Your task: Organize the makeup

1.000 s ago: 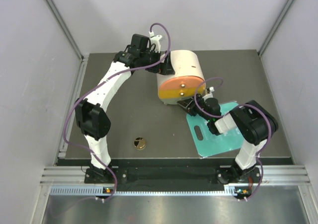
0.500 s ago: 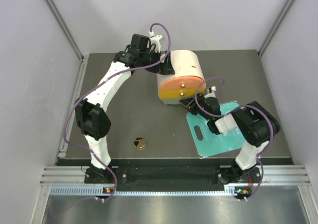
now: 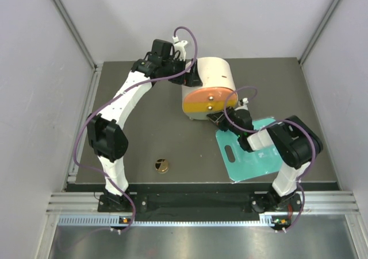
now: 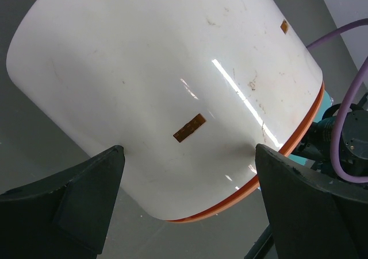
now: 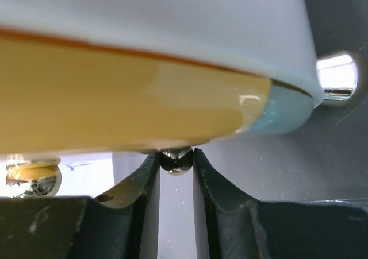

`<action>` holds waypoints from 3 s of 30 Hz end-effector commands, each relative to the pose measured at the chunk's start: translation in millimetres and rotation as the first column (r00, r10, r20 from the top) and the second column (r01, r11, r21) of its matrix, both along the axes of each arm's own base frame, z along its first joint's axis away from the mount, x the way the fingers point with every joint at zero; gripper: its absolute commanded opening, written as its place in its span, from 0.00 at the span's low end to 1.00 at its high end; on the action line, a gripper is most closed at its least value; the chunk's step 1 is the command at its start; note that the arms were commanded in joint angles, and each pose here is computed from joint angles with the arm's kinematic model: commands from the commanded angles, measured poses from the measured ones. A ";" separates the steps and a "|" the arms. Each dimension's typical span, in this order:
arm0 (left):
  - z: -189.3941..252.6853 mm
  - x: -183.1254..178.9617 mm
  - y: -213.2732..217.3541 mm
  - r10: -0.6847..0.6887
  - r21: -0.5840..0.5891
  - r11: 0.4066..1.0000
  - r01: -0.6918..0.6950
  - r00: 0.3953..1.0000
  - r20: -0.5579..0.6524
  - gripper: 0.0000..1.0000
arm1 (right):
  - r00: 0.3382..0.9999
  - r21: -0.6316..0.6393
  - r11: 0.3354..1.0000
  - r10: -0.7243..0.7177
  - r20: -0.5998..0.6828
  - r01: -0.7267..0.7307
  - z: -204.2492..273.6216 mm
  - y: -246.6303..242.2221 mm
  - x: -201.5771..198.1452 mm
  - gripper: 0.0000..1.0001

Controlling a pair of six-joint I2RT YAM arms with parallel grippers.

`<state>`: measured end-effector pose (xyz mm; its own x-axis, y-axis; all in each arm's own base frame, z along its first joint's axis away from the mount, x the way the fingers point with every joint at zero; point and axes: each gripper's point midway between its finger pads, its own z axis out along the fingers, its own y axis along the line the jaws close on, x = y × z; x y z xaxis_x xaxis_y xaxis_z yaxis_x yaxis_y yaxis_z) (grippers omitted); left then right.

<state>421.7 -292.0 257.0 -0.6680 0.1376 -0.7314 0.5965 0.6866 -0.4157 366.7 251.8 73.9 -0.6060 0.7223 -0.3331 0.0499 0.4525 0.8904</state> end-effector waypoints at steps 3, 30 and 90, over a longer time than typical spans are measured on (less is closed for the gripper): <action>-40.5 -4.5 7.9 0.007 0.099 0.995 0.001 0.997 -0.082 0.99 | 0.999 0.002 1.000 -0.021 0.050 0.021 24.2 2.7 12.5 0.00; -31.6 -2.7 7.6 0.091 0.078 0.994 -0.081 0.987 -0.134 0.99 | 0.991 -0.099 0.987 0.125 -0.046 -0.129 38.0 5.1 -66.4 0.00; 14.8 8.7 40.0 0.251 0.028 0.968 -0.249 0.961 -0.114 0.99 | 0.793 -0.703 0.532 0.604 -0.076 -0.472 107.5 -27.4 -184.3 0.69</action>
<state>425.7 -270.9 243.1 -0.7813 0.0480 -0.6223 0.4055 0.7969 -0.4478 180.9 193.4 153.1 -0.7961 0.0304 -0.6044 -0.2871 0.8602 0.4214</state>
